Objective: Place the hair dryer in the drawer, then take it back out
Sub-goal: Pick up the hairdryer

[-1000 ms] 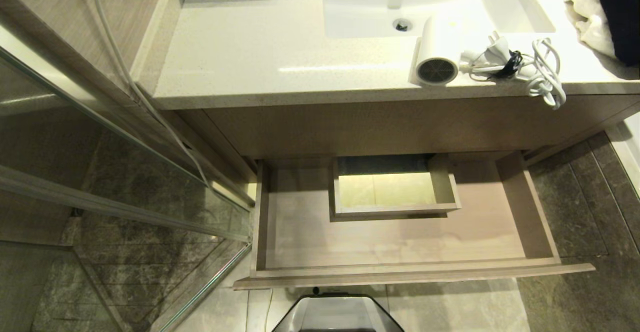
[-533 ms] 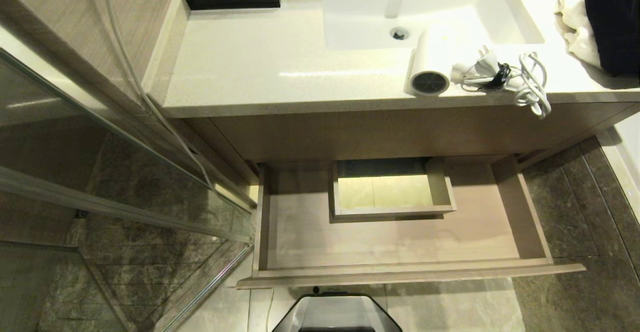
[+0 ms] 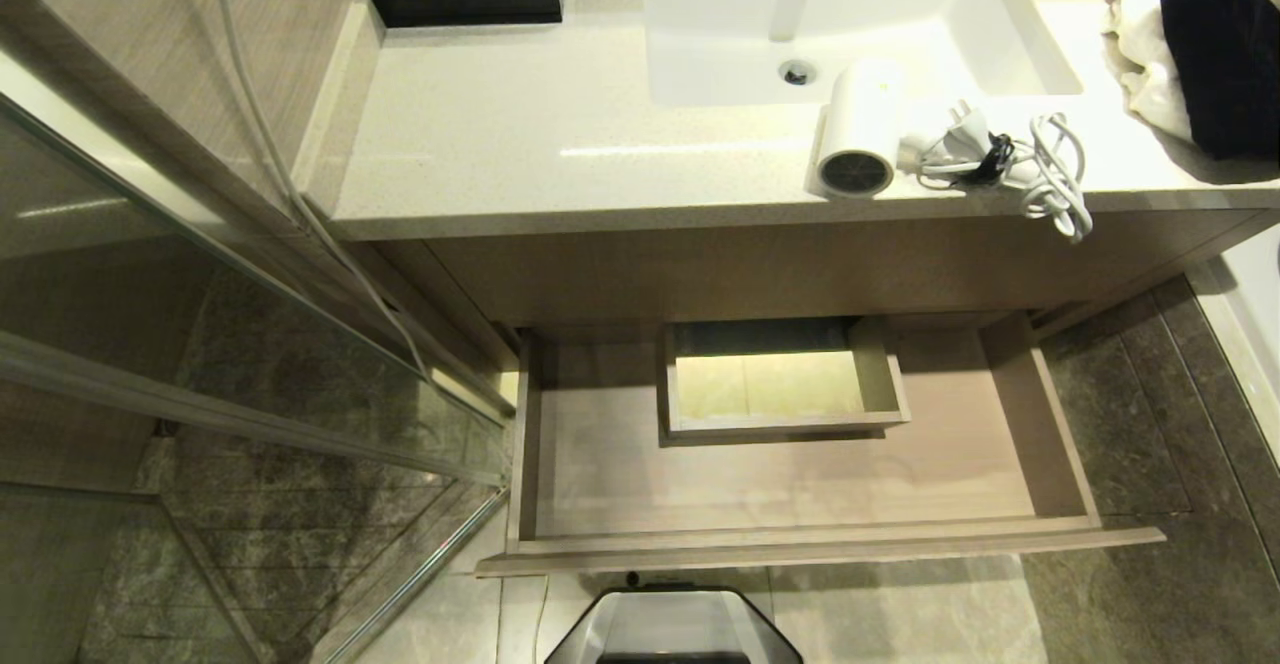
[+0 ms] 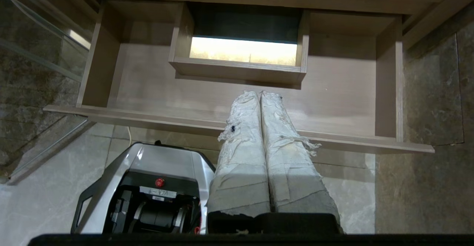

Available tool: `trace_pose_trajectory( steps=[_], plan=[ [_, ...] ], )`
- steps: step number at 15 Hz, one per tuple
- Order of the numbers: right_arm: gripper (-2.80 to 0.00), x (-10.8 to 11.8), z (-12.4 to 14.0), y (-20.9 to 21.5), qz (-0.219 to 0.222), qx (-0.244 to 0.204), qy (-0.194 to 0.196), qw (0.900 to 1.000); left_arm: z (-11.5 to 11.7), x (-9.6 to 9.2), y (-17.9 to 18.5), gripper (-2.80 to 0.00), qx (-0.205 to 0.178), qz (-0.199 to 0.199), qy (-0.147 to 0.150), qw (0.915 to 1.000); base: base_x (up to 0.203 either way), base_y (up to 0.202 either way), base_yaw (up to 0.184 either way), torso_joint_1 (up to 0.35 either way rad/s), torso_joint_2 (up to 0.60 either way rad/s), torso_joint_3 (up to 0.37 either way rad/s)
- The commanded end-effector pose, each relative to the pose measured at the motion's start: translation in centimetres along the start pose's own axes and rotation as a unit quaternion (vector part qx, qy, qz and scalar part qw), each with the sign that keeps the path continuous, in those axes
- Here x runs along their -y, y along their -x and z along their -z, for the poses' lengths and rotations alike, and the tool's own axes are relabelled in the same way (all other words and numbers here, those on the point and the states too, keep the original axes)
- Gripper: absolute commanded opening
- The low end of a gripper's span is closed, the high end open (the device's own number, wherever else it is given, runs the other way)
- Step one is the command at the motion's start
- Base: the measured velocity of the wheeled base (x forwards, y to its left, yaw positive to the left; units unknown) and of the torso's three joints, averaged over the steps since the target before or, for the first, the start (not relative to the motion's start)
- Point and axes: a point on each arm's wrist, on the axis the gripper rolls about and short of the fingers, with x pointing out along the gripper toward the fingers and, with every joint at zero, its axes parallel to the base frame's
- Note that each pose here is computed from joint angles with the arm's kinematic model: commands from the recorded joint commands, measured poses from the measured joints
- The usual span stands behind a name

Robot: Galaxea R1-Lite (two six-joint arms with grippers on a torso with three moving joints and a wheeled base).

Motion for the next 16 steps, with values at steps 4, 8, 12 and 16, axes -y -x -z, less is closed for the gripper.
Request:
trace_pose_trajectory(
  steps=[4,8,12,16],
  plan=[
    [-2.8,-0.01,0.11,0.29,0.0,0.019,0.0,1.0,0.04,0.0,-0.01,-2.8,0.0,0.0,0.0,1.0,0.0,0.0,0.0,0.0,0.0,0.0],
    [-2.8,-0.02,0.11,0.29,-0.001,0.019,0.005,1.0,0.02,0.0,0.0,-2.8,0.0,0.0,0.0,1.0,0.0,0.0,0.0,0.0,0.0,0.0],
    [-2.8,-0.02,0.11,0.29,-0.003,0.02,0.009,1.0,0.04,0.0,-0.01,-2.8,0.0,0.0,0.0,1.0,0.0,0.0,0.0,0.0,0.0,0.0],
    [-2.8,-0.02,0.11,0.29,-0.001,0.019,0.007,1.0,0.04,0.0,-0.01,-2.8,0.0,0.0,0.0,1.0,0.0,0.0,0.0,0.057,0.0,0.063]
  ],
)
